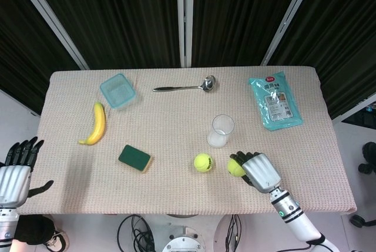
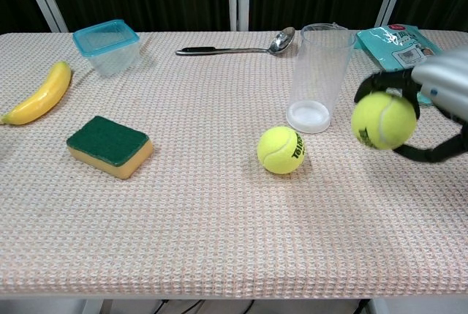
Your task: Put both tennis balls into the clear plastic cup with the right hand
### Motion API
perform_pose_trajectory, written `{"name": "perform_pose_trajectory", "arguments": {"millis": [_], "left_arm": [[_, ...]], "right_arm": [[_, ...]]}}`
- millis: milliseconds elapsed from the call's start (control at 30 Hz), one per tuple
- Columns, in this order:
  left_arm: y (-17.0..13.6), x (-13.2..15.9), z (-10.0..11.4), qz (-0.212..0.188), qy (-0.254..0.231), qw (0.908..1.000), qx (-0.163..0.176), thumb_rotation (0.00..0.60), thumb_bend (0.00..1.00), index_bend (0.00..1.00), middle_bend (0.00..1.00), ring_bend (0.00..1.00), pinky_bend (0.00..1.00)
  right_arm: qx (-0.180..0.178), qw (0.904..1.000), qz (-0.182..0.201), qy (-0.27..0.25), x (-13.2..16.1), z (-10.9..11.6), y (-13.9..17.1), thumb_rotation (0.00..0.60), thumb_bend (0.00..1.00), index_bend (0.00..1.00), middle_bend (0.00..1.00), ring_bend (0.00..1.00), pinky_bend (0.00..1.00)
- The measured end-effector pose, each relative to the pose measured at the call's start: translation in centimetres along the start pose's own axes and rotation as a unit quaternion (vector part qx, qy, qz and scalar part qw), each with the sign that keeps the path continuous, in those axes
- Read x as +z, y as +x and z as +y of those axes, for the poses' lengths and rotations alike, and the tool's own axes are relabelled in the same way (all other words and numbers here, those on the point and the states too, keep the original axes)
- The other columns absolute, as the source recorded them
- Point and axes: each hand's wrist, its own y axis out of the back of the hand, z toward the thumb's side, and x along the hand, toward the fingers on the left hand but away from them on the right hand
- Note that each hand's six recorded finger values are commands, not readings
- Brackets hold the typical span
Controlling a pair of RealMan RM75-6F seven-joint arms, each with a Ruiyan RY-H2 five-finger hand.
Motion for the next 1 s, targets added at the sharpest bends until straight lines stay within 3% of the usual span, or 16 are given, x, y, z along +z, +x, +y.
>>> {"name": "perform_pose_trajectory", "arguments": {"millis": [167, 267, 500, 700, 800, 900, 1000], "left_arm": [[0.0, 0.1, 0.0, -0.003, -0.002, 1.0000, 0.001, 0.600, 0.00, 0.05, 0.00, 0.00, 0.00], [-0.1, -0.1, 0.1, -0.003, -0.006, 1.0000, 0.002, 0.600, 0.00, 0.06, 0.00, 0.00, 0.00], [-0.1, -0.4, 0.1, -0.006, -0.013, 0.9999, 0.005, 0.600, 0.00, 0.06, 0.00, 0.00, 0.00], [-0.1, -0.4, 0.1, -0.011, -0.014, 0.9998, 0.002, 0.600, 0.00, 0.06, 0.00, 0.00, 0.00], [-0.2, -0.4, 0.2, -0.011, -0.015, 0.9998, 0.003, 0.600, 0.00, 0.06, 0.00, 0.00, 0.00], [-0.1, -0.5, 0.3, -0.011, -0.016, 0.9998, 0.003, 0.600, 0.00, 0.06, 0.00, 0.00, 0.00], [0.0, -0.6, 0.1, -0.009, -0.018, 0.9998, 0.000, 0.600, 0.00, 0.06, 0.00, 0.00, 0.00]], "right_arm": [[-0.083, 0.9963, -0.004, 0.022, -0.3, 5.0, -2.1, 0.600, 0.36, 0.75, 0.57, 0.53, 0.69], [-0.104, 0.9940, -0.011, 0.035, -0.4, 6.7, -3.7, 0.600, 0.36, 0.75, 0.57, 0.53, 0.69], [-0.090, 0.9942, -0.021, 0.055, -0.2, 7.7, -7.4, 0.600, 0.35, 0.73, 0.56, 0.53, 0.67], [-0.071, 0.9947, -0.031, 0.067, -0.1, 7.1, -9.9, 0.600, 0.33, 0.66, 0.52, 0.51, 0.61], [-0.059, 0.9956, -0.040, 0.061, -0.4, 6.6, -10.3, 0.600, 0.30, 0.56, 0.46, 0.41, 0.52], [-0.046, 0.9968, -0.045, 0.047, -0.8, 6.2, -10.4, 0.600, 0.19, 0.42, 0.33, 0.22, 0.33], [-0.043, 0.9972, -0.048, 0.037, -1.2, 6.3, -10.4, 0.600, 0.12, 0.26, 0.20, 0.09, 0.22]]}}
